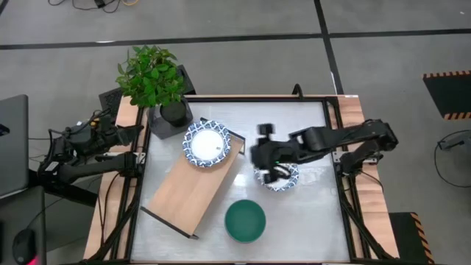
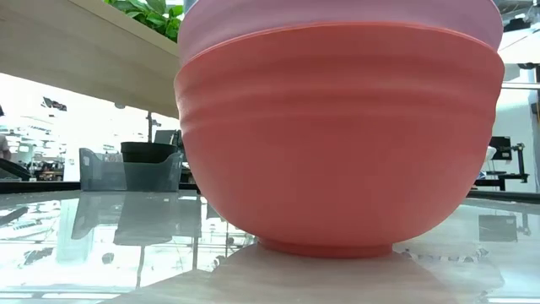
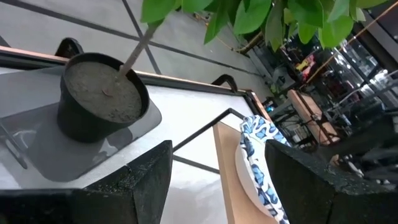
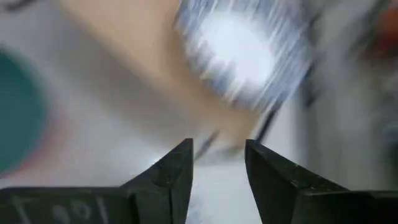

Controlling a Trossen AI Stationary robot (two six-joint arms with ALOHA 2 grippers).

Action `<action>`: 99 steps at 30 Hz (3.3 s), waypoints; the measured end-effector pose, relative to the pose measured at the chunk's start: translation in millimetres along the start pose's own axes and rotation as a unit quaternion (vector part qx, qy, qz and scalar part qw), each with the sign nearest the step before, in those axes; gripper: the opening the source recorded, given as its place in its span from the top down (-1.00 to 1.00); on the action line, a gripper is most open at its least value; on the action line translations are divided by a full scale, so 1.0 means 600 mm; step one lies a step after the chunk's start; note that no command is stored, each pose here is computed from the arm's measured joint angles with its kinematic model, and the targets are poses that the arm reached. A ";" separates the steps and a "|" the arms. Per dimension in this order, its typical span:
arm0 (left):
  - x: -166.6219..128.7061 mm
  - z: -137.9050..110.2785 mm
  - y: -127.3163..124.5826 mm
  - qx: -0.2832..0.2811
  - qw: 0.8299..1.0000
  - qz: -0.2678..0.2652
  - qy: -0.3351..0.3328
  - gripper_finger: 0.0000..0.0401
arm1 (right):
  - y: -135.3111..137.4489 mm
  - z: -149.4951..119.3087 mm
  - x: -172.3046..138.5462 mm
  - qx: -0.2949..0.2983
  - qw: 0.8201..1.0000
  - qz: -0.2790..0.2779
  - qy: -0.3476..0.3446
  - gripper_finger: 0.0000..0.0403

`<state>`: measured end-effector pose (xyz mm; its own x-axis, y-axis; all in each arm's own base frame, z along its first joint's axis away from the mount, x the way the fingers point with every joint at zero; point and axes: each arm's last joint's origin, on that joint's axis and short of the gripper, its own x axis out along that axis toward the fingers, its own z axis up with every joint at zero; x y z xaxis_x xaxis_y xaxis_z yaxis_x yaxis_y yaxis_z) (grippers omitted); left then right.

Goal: Place and stack bowls onto a shelf
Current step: Stack the white patterned bowl on the white patterned bowl on the shelf

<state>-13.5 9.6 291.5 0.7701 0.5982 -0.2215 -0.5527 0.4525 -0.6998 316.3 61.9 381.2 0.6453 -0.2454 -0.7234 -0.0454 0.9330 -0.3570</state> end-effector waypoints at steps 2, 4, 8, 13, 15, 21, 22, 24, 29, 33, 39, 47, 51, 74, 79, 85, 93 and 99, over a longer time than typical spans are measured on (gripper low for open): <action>0.000 0.000 0.000 0.000 1.000 -0.001 0.001 -0.21 | 0.001 -0.023 -0.014 0.091 0.993 0.041 0.057 0.13; 0.000 0.000 0.000 0.000 1.000 -0.001 0.002 -0.21 | 0.010 -0.045 -0.024 0.151 0.979 0.062 0.124 0.12; 0.000 0.000 0.000 0.000 1.000 -0.001 0.001 -0.21 | 0.056 -0.065 -0.032 0.164 0.965 0.064 0.195 0.13; 0.005 -0.005 0.002 0.001 1.000 0.005 0.006 -0.21 | 0.133 -0.091 -0.015 0.132 0.967 0.086 0.203 0.13; 0.008 -0.007 0.003 0.001 1.000 0.007 0.007 -0.21 | 0.159 -0.107 -0.004 0.115 0.967 0.092 0.206 0.13; 0.022 -0.021 0.009 -0.014 1.000 0.020 0.019 -0.21 | 0.201 -0.139 0.020 0.077 0.976 0.070 0.189 0.12; 0.025 -0.023 0.009 -0.018 0.999 0.020 0.023 -0.21 | 0.206 -0.142 0.023 0.072 0.978 0.070 0.184 0.13; 0.028 -0.027 0.011 -0.025 0.999 0.019 0.033 -0.21 | 0.210 -0.147 0.028 0.068 0.979 0.068 0.181 0.13; 0.029 -0.028 0.011 -0.025 0.999 0.019 0.037 -0.21 | 0.219 -0.167 0.049 0.065 0.980 0.059 0.180 0.13; 0.029 -0.028 0.011 -0.024 0.999 0.020 0.036 -0.21 | 0.224 -0.188 0.071 0.067 0.979 0.056 0.186 0.13; 0.029 -0.028 0.011 -0.025 0.999 0.020 0.036 -0.21 | 0.228 -0.217 0.090 0.060 0.976 0.041 0.203 0.13; 0.029 -0.028 0.011 -0.026 0.999 0.020 0.035 -0.21 | 0.231 -0.228 0.101 0.051 0.981 0.028 0.187 0.13; 0.029 -0.028 0.011 -0.026 0.999 0.021 0.035 -0.21 | 0.235 -0.231 0.108 0.055 0.982 0.032 0.177 0.13; 0.029 -0.028 0.011 -0.026 0.999 0.021 0.035 -0.21 | 0.213 -0.228 0.116 0.069 0.978 0.018 0.195 0.90; 0.029 -0.028 0.011 -0.026 0.999 0.021 0.035 -0.21 | 0.201 -0.209 0.096 0.057 0.977 -0.005 0.203 0.90; 0.029 -0.028 0.012 -0.023 0.999 0.022 0.034 -0.21 | 0.175 -0.172 0.056 0.030 0.978 -0.059 0.196 0.91; 0.029 -0.027 0.012 -0.021 0.999 0.027 0.026 -0.21 | 0.115 -0.117 0.011 0.029 0.975 -0.152 0.159 0.91; 0.029 -0.027 0.012 -0.025 0.999 0.027 0.026 -0.21 | 0.057 -0.070 -0.010 0.007 0.971 -0.214 0.109 0.91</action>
<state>1.3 12.5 271.4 0.7563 0.5845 -0.2940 -0.5783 0.3870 -0.7182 279.0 84.5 348.7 0.4266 -0.6600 -0.6183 0.2035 0.7362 -0.6455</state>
